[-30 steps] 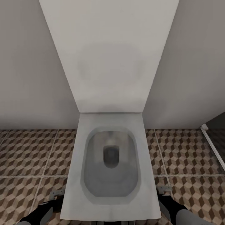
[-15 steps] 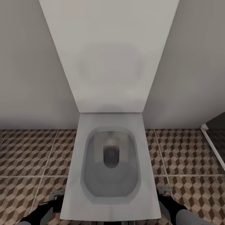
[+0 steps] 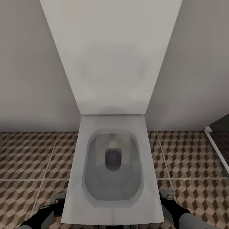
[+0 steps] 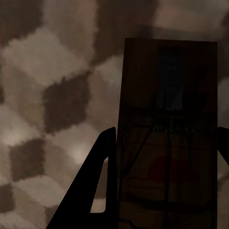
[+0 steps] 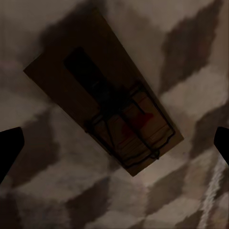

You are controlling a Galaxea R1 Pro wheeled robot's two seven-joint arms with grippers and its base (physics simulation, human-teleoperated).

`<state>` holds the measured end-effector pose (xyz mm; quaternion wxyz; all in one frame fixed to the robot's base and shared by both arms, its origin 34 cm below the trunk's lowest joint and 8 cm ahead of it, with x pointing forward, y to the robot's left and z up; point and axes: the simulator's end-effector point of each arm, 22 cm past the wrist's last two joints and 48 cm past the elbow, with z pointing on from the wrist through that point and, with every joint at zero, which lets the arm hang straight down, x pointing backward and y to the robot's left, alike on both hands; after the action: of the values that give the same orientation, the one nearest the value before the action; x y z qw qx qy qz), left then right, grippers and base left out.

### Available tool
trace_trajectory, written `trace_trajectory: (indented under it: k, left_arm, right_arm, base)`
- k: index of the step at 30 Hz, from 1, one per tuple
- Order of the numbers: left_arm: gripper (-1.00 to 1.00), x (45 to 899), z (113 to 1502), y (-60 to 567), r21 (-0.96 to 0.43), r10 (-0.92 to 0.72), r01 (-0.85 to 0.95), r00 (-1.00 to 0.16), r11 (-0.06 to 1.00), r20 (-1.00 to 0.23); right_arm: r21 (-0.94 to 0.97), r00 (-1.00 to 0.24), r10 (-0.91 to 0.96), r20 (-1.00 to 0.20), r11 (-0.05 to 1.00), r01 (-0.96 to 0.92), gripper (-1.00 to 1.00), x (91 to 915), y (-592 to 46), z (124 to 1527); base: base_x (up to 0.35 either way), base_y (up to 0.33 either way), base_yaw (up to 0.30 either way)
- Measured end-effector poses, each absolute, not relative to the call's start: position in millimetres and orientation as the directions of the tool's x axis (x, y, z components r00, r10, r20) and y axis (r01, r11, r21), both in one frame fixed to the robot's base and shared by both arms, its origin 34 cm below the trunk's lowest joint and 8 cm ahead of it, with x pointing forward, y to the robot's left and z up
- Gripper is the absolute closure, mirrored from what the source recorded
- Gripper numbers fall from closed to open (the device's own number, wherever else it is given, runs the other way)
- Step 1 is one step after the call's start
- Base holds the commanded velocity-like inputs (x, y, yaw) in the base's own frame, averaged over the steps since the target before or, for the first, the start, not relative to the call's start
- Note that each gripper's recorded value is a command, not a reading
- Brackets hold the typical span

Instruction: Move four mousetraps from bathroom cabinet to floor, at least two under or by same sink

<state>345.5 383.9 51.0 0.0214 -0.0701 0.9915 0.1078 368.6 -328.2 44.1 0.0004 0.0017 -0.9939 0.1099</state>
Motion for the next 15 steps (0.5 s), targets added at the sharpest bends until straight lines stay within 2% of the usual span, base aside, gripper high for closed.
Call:
trace_trajectory:
  k: [15]
  left_arm:
    - [1.0,345.5,51.0,383.9,0.211,-0.134,-0.144,-0.989,0.967,-0.058]
  right_arm:
    - [-0.218,-1.0,-0.003,0.002,0.976,-0.004,-1.0,368.4,-328.2,44.1]
  base:
    - [0.0,0.0,0.0]
